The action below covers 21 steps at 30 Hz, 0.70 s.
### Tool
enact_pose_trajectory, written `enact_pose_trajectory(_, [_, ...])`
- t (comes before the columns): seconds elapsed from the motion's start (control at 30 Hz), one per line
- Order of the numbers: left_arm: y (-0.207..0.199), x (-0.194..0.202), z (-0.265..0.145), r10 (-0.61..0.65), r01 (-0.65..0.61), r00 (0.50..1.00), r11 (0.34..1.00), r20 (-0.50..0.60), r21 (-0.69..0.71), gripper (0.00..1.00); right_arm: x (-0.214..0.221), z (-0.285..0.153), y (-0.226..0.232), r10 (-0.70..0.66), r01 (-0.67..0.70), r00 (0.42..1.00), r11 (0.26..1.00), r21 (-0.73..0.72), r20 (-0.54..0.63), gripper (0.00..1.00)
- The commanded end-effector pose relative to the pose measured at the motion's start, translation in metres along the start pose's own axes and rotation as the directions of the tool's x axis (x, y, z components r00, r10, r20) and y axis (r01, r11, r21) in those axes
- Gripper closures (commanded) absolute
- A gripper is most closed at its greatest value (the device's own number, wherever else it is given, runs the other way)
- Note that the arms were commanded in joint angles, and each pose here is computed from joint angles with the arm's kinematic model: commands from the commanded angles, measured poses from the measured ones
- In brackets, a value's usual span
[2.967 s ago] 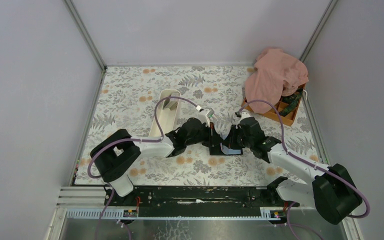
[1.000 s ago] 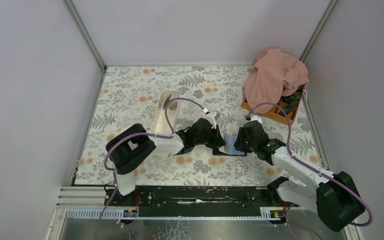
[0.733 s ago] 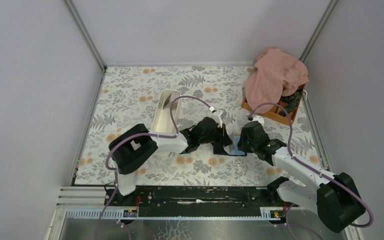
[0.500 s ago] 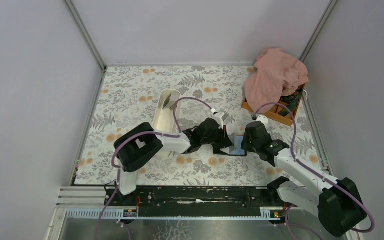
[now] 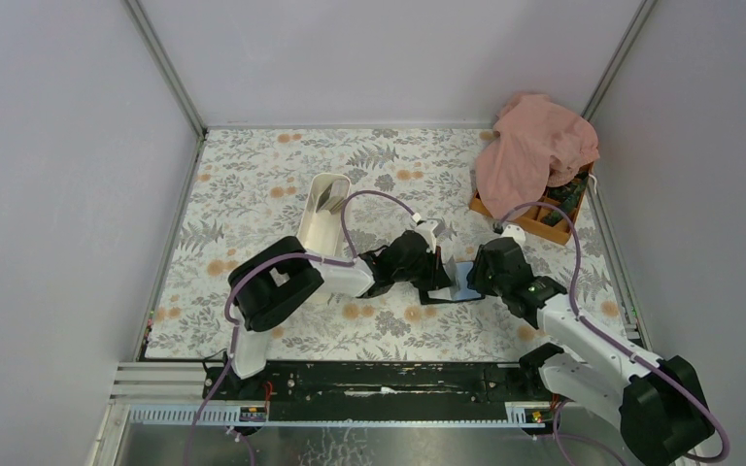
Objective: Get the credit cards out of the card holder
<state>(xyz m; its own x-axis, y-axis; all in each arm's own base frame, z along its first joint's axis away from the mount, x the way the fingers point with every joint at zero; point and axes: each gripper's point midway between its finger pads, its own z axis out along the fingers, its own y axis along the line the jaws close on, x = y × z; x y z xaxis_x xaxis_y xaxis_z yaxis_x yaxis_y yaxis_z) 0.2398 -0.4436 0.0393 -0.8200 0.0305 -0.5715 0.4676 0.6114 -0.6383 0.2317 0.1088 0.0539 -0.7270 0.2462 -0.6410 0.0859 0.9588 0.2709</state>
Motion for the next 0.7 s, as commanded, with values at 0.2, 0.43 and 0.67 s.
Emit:
enact_pose_trajectory(0.2, [-0.004,0.002,0.010,0.028,-0.028,1.000,0.999,-0.014,0.018,1.00,-0.035,-0.016,0.002,0.071,-0.069,0.987,0.997,-0.020,0.146,0.60])
enact_pose_trajectory(0.43, [-0.007,-0.002,0.013,0.039,-0.039,0.999,0.999,-0.013,0.023,0.99,-0.030,-0.013,0.010,0.041,-0.035,0.994,0.998,-0.054,0.106,0.61])
enact_pose_trajectory(0.67, [-0.001,0.001,0.016,0.046,-0.045,0.999,0.999,-0.027,0.004,1.00,-0.033,-0.020,0.032,-0.003,0.027,0.992,0.982,-0.188,0.125,0.54])
